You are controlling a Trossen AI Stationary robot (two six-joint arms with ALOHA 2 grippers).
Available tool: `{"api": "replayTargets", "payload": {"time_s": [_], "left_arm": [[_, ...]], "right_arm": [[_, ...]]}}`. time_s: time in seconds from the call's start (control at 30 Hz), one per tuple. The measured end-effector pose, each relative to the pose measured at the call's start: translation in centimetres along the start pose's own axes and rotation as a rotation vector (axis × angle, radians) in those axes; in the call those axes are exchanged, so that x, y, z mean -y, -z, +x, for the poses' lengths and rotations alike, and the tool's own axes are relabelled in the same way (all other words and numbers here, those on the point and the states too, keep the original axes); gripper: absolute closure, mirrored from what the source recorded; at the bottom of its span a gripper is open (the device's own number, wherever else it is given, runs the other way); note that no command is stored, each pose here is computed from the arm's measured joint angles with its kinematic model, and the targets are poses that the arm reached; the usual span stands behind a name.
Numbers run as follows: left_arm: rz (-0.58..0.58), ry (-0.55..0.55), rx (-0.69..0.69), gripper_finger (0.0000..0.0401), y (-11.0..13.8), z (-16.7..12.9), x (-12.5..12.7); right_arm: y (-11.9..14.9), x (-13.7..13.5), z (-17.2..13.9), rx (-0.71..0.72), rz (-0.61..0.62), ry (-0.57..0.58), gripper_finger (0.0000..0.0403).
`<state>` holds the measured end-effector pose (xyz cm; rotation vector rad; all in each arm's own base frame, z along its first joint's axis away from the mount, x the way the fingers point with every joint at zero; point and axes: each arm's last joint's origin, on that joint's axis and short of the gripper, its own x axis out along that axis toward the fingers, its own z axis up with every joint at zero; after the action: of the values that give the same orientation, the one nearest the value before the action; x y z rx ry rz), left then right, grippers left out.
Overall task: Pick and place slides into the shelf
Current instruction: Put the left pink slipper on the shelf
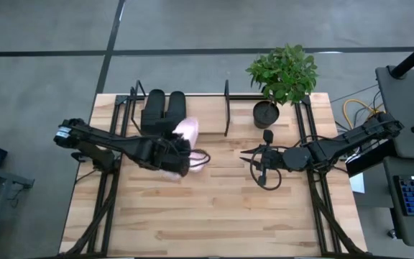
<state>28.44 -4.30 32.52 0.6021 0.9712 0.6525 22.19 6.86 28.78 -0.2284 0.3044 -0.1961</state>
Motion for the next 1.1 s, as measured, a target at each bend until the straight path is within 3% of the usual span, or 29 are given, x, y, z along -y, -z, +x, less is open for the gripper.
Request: {"api": "replayTargets", "payload": {"time_s": [0.23, 0.43, 0.83, 1.1], "left_arm": [[-0.074, -0.096, 0.009, 0.0401, -1.2, 4.6, -3.3], [-0.198, -0.033, -0.031, 0.0401, -0.6, 8.7, -6.0], [-0.063, -0.140, -0.026, 0.0401, -2.6, 16.3, -4.3], [-0.146, -0.202, -0.111, 0.0401, -1.2, 19.9, -5.6]], "right_arm": [[0.0, 0.0, 0.0, 0.000, 0.018, 0.000, 0.0334], [0.0, 0.0, 0.0, 0.000, 0.019, 0.000, 0.0331], [0.0, 0.0, 0.0, -0.002, 0.017, -0.001, 0.0333], [0.0, 0.0, 0.0, -0.002, 0.017, 0.000, 0.0328]]}}
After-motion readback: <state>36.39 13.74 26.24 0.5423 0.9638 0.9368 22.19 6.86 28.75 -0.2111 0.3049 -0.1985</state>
